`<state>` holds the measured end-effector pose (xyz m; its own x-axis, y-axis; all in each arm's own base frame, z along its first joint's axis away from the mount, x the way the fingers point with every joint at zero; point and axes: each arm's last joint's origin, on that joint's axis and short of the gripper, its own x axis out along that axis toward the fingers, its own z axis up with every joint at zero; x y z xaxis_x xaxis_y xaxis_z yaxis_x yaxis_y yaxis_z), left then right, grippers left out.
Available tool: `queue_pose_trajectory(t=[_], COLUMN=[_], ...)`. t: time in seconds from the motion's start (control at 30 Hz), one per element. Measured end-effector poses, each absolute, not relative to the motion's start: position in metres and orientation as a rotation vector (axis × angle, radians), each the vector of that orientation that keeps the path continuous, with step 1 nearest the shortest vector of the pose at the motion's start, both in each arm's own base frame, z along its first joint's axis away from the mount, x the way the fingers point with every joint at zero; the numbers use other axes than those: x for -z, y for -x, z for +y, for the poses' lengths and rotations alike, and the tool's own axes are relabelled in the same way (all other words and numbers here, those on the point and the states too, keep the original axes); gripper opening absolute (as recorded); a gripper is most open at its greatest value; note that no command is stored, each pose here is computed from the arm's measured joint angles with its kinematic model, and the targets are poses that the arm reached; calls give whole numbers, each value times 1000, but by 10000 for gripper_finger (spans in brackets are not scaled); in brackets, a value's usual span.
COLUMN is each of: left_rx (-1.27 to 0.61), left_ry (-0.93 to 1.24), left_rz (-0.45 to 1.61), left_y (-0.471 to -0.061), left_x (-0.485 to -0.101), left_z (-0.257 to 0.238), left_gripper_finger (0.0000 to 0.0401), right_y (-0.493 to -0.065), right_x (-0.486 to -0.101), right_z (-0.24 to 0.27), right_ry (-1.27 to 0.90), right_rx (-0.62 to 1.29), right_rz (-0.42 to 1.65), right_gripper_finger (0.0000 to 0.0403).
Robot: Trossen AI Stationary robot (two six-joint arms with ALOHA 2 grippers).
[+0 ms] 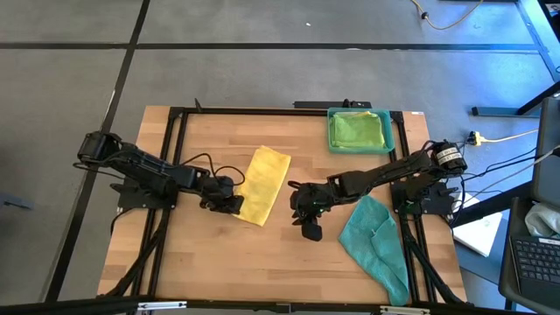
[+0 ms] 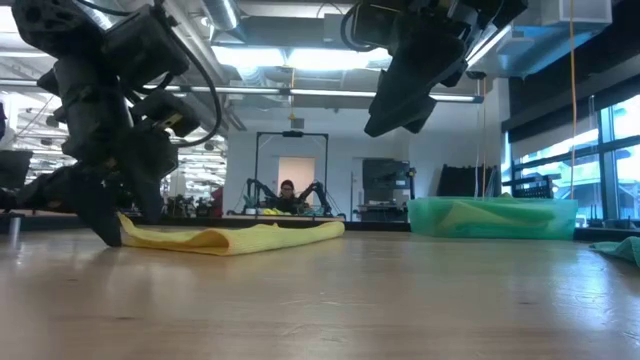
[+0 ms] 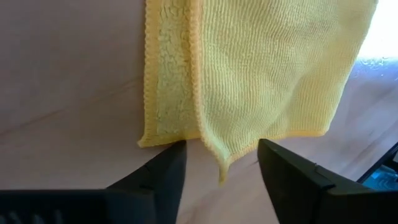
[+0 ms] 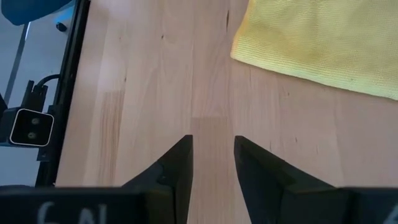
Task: Fold microfiber towels
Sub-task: Fold the yellow microfiber cloth
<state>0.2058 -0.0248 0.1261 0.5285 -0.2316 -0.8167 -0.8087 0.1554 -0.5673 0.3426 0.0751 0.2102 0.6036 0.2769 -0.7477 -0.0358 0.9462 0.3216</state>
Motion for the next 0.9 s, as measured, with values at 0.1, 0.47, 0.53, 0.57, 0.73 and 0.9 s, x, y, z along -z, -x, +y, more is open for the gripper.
queue_pose_trajectory(t=[0.1, 0.47, 0.53, 0.57, 0.73, 0.9], left_rx=[-533, -477, -464, -462, -454, -476], left_ry=[1386, 1398, 1398, 1397, 1365, 1332], left_rz=[960, 902, 890, 886, 857, 865], left_y=[-207, -210, -210, -210, -208, -200], left_x=[-126, -133, -136, -137, -141, -146], left_z=[-24, -24, -24, -24, -21, -14], left_gripper_finger=[159, 28, 9, 5, 2, 1], right_y=[-344, -347, -347, -347, -347, -347], right_x=[-210, -210, -210, -210, -210, -210], right_z=[70, 54, 53, 53, 53, 53], right_ry=[-270, -259, -260, -260, -254, -250], right_rx=[-175, -135, -133, -132, -135, -137], right_rz=[902, 890, 890, 890, 888, 888], right_gripper_finger=[120, 120, 120, 120, 120, 120])
